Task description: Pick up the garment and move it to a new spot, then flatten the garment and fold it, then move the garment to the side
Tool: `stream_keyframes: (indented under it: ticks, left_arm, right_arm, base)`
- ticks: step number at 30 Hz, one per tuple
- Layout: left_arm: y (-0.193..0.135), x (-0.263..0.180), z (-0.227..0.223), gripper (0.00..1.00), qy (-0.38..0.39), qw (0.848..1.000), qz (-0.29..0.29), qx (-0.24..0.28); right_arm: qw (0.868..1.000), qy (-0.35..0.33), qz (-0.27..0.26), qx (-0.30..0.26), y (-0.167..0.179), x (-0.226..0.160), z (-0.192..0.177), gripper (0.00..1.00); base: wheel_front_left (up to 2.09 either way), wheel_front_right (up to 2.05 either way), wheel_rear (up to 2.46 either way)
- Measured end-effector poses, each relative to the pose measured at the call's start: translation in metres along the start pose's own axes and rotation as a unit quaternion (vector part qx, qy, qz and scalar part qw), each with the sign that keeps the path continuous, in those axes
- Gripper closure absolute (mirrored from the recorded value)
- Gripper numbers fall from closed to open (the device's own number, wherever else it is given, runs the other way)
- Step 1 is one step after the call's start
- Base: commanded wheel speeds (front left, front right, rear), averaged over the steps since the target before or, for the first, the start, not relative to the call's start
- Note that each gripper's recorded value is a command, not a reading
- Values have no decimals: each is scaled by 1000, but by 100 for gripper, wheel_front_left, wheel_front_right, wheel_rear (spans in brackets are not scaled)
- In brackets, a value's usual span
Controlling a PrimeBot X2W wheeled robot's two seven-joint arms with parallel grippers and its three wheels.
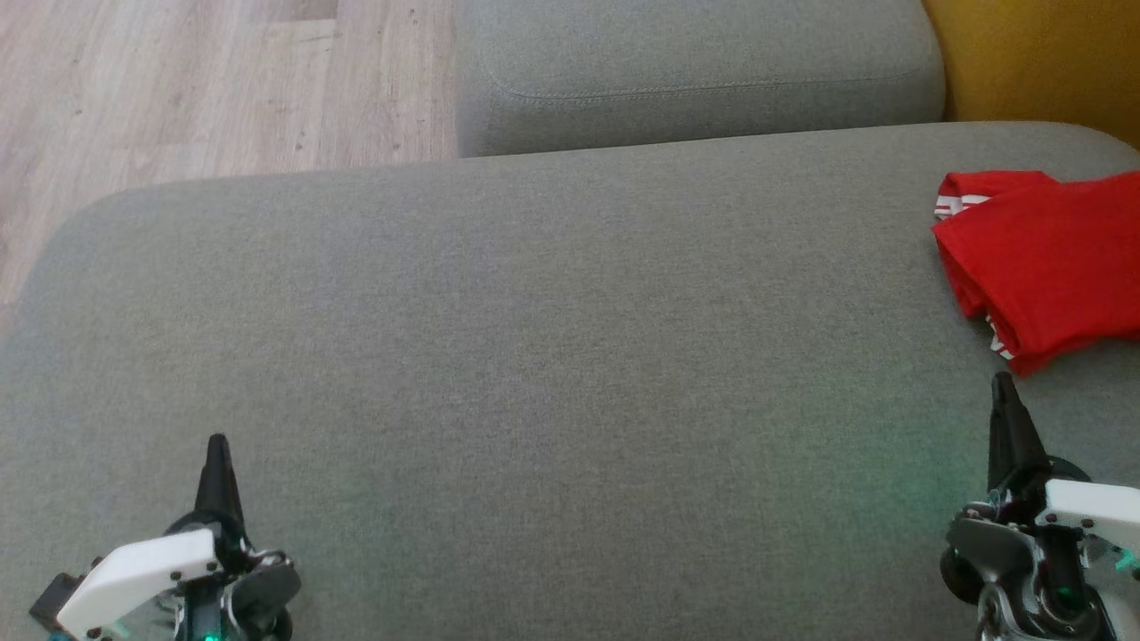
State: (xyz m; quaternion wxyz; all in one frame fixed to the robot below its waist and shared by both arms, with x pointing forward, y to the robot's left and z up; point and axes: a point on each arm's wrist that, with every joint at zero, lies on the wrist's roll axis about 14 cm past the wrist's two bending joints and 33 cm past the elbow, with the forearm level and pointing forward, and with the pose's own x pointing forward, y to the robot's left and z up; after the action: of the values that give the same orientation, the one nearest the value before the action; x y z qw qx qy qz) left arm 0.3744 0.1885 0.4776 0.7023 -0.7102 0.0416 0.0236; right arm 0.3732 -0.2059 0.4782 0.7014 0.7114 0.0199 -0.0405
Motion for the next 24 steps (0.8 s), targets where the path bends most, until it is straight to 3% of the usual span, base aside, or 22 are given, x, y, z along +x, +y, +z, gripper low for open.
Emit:
stream_keyframes:
  ticks: [24]
  left_arm:
    - [0,0,0,100,-1,1000,0,-3]
  right_arm:
    - [1000,-2,0,0,0,0,1,100]
  base:
    - [0,0,0]
